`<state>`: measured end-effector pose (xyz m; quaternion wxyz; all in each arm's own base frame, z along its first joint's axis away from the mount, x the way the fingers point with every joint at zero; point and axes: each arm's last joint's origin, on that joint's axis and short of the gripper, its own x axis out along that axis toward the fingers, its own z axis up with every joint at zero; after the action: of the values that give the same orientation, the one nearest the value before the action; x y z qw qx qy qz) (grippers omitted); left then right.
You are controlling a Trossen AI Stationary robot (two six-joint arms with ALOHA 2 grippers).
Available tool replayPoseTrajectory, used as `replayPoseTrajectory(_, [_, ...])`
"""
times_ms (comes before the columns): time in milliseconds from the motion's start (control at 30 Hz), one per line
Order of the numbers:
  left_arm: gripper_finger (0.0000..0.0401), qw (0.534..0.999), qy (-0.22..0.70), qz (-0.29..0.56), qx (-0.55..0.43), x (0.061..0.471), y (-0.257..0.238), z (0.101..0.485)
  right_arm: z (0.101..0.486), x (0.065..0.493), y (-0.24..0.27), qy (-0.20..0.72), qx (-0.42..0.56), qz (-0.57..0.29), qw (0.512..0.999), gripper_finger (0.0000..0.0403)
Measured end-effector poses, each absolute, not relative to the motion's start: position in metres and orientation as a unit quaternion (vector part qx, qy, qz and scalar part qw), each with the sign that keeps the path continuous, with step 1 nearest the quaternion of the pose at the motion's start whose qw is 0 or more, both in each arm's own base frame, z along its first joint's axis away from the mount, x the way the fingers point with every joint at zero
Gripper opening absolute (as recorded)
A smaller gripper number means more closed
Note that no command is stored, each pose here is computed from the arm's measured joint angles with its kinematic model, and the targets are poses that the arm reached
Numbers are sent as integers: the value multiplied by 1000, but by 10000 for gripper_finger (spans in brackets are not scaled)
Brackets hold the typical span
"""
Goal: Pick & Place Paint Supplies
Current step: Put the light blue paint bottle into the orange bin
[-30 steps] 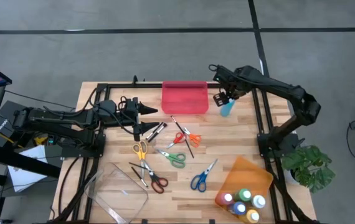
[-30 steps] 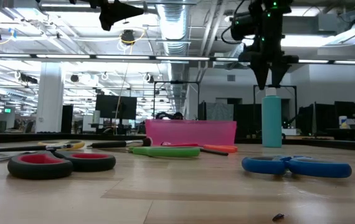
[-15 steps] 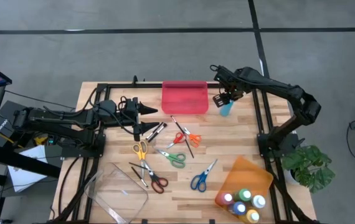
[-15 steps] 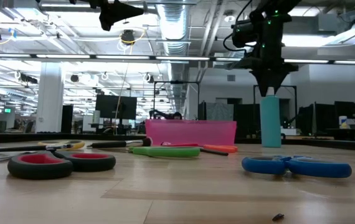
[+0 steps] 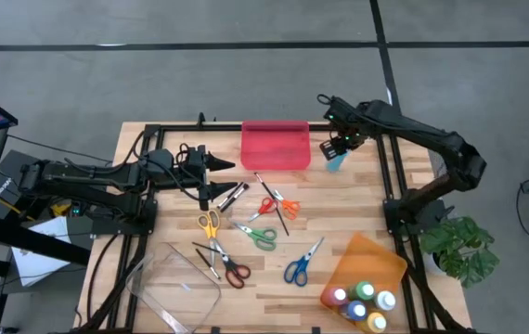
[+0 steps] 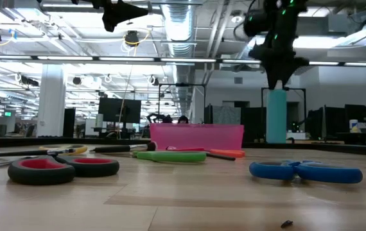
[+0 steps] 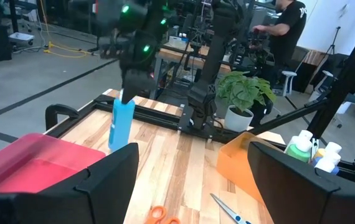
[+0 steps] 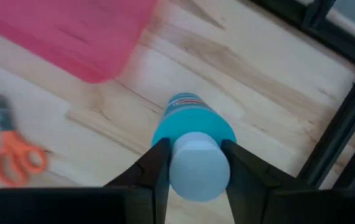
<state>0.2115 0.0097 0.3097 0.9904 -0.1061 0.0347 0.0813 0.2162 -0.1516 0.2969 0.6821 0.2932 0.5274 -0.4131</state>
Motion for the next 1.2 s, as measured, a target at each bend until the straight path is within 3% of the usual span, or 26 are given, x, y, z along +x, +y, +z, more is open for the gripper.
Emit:
replayPoseTrajectory(200, [298, 990, 35, 81, -106, 212, 10, 310, 339, 192, -115, 471, 302, -410, 720, 113])
replayPoseTrajectory(400, [298, 990, 35, 81, -106, 211, 10, 310, 358, 171, -55, 473, 324, -373, 730, 113])
replayPoseTrajectory(900, [298, 990, 40, 82, -104, 211, 10, 309, 350, 166, 76, 518, 378, -305, 704, 113])
replayPoseTrajectory(1200, [298, 990, 41, 82, -104, 211, 10, 309, 349, 163, 124, 526, 404, -304, 684, 113])
